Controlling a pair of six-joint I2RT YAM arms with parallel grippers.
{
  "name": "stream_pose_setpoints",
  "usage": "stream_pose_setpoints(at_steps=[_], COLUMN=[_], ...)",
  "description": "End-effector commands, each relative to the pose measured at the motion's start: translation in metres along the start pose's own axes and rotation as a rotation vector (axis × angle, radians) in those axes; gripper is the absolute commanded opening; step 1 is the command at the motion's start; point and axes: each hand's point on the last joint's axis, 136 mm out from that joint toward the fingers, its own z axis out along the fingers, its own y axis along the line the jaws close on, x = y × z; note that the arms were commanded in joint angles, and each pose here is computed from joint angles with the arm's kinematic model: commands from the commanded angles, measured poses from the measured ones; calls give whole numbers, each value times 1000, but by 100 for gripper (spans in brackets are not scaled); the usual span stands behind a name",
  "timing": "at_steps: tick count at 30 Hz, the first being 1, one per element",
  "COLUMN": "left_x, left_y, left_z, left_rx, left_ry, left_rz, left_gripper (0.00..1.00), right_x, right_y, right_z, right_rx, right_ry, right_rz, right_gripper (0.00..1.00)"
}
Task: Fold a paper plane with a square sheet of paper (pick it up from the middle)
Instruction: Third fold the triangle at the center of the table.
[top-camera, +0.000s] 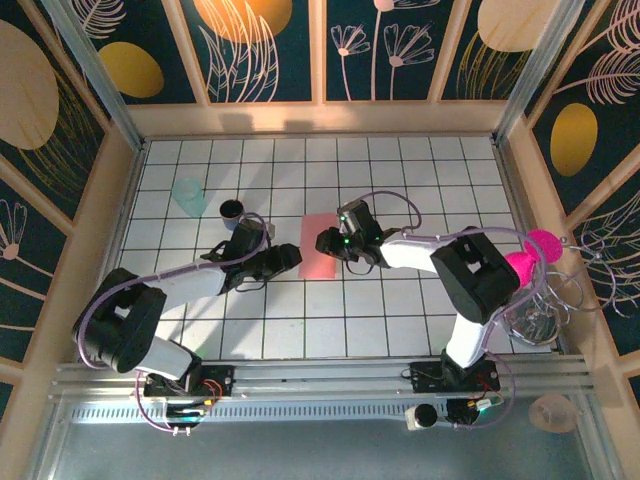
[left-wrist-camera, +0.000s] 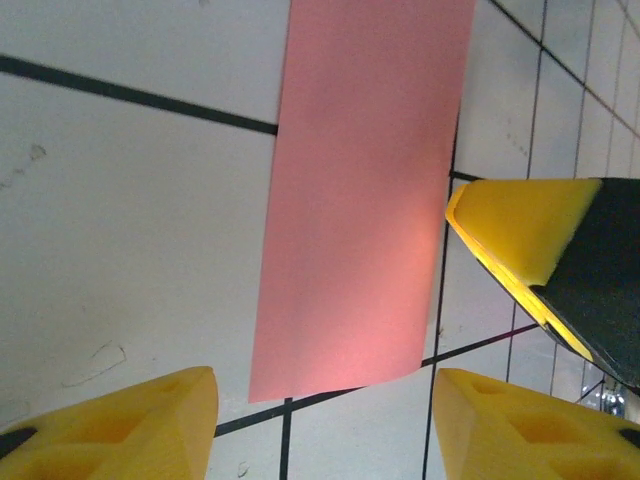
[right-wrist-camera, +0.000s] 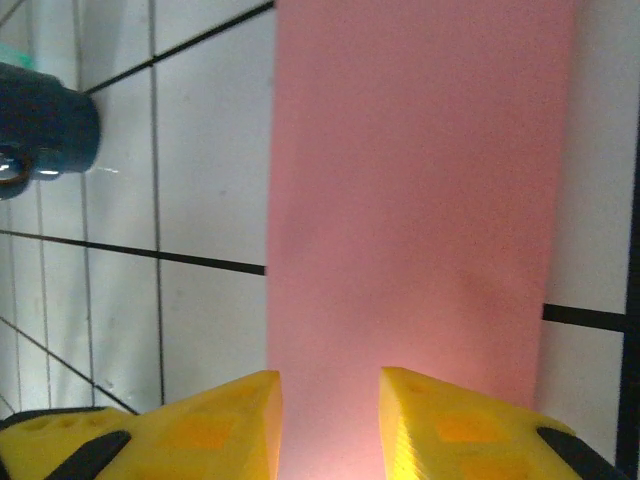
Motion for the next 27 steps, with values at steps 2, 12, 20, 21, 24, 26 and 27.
stream_pose_setpoints(at_steps=[2,12,20,21,24,26,27], left_x=[5,18,21,21,20,19,19], left_y=[-11,-3,1,-1,-9,-17,-22], left_z=[10,26,31,31,31,31,31], left_rx=[39,13,2,7,43,81,102], left_ry=[30,87,111,111,118,119,119], left_rz=[-6,-15,-15,-13,-6,-5,-5], left_gripper=[56,37,34,33,32,31,31], right_x=[10,33,33,33,33,32,32], right_y=[-21,-49,-53,-53,-54,-53,-53], right_z=[10,22,21,21,21,21,20], right_rx=[59,123,130,129,131,129,129], right_ry=[28,97,96,95,95,94,93], right_rz=[55,103,107,107,109,107,107], right_gripper=[32,30,29,29,28,28,28])
